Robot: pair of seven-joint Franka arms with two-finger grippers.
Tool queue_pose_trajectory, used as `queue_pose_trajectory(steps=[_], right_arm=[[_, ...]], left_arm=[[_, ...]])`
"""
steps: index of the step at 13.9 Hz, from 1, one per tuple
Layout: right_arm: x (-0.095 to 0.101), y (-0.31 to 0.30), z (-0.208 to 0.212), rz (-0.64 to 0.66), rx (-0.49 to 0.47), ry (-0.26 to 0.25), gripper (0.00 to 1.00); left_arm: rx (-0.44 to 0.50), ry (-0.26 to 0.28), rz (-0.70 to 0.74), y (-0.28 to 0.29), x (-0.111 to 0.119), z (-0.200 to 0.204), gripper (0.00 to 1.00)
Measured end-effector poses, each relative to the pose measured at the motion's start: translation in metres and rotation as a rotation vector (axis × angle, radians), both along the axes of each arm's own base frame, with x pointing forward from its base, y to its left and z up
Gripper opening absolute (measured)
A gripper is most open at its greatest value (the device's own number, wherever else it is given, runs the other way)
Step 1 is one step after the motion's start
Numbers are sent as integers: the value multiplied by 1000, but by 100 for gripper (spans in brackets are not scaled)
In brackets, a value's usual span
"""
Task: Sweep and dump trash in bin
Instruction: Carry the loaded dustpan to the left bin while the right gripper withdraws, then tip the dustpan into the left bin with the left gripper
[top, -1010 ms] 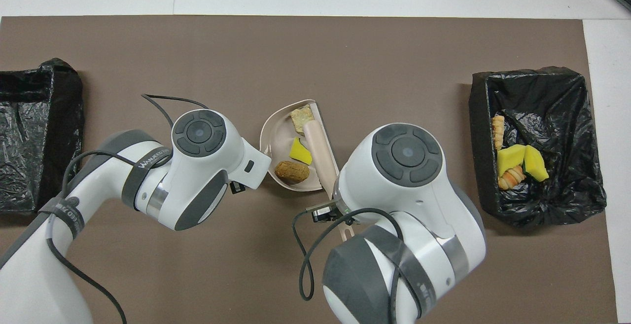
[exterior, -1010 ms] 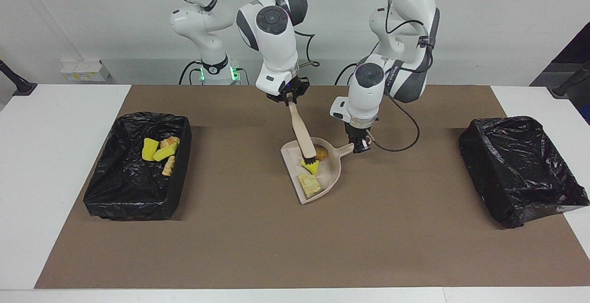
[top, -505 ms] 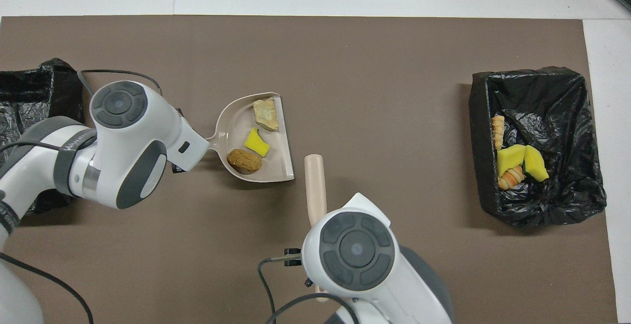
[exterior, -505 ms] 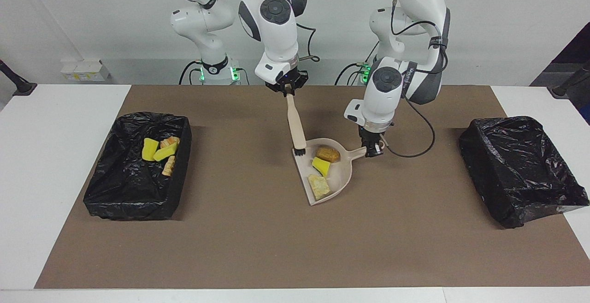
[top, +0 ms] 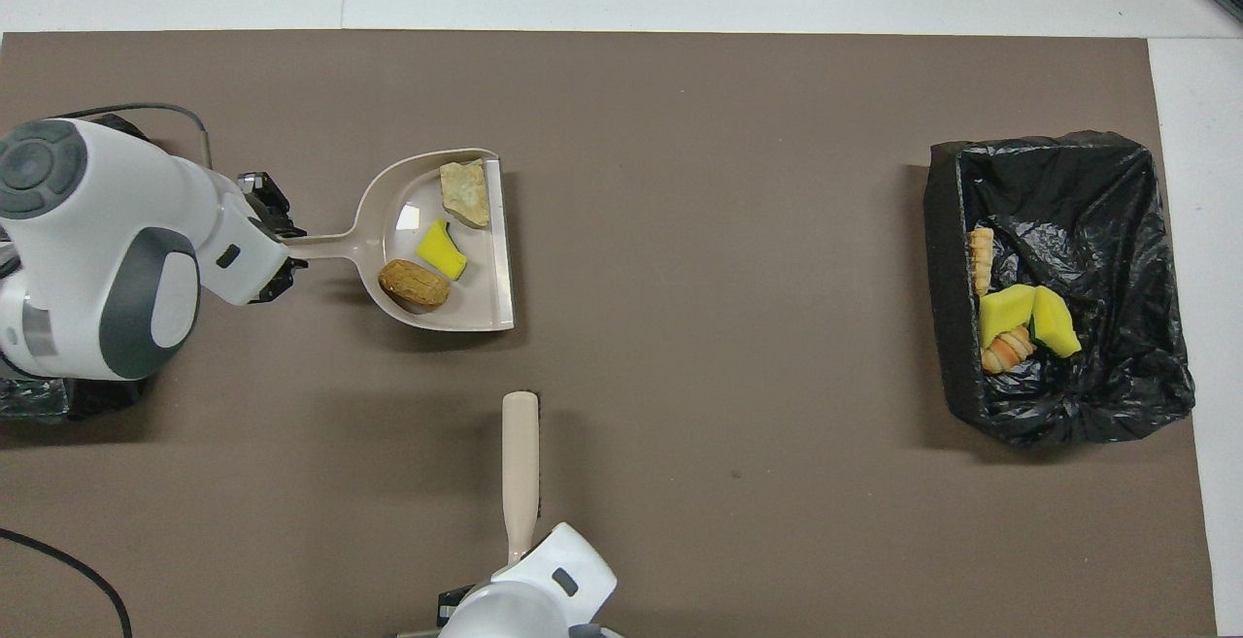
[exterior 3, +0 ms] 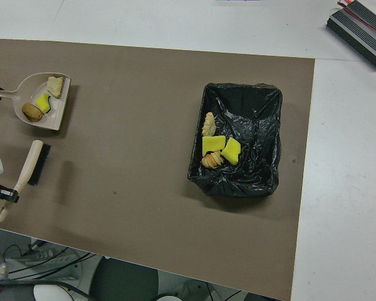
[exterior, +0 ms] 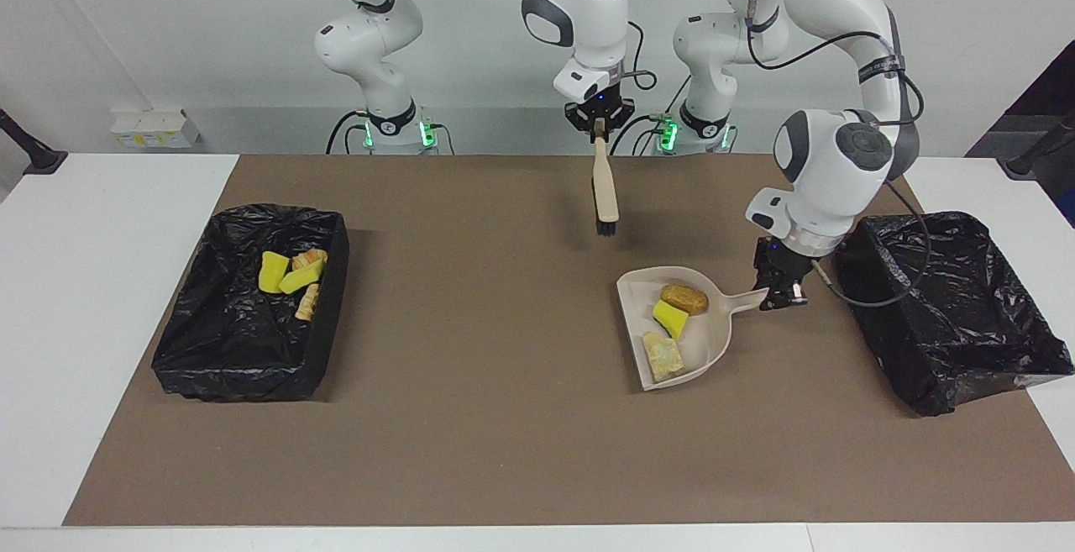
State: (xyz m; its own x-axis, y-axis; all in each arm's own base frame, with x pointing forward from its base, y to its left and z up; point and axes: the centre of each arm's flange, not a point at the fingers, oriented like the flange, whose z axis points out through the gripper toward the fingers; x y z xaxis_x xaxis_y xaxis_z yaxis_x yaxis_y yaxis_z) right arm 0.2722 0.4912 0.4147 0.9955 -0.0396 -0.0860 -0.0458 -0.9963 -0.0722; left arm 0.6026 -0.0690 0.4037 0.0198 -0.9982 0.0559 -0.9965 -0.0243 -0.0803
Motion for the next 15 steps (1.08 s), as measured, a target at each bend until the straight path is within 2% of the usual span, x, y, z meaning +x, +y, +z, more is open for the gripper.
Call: queue_pose_trajectory(steps=[3, 6, 10, 13, 15], right_arm=[[-24, 23, -37, -12, -35, -1, 25], [-24, 19, -49, -15, -40, 0, 25], [-24, 15, -59, 25, -18, -15, 25], [-22, 12, -62, 32, -20, -15, 25], [-19, 12, -62, 25, -3, -25, 25]], left_arm=[[-79, -22, -7, 42, 7, 7, 33], [-119, -37, -31, 77, 12, 23, 33], [-123, 15, -45, 126, 15, 83, 33], [-121, 66, 11, 187, 1, 105, 33], [-75, 63, 44, 236, -10, 123, 33]])
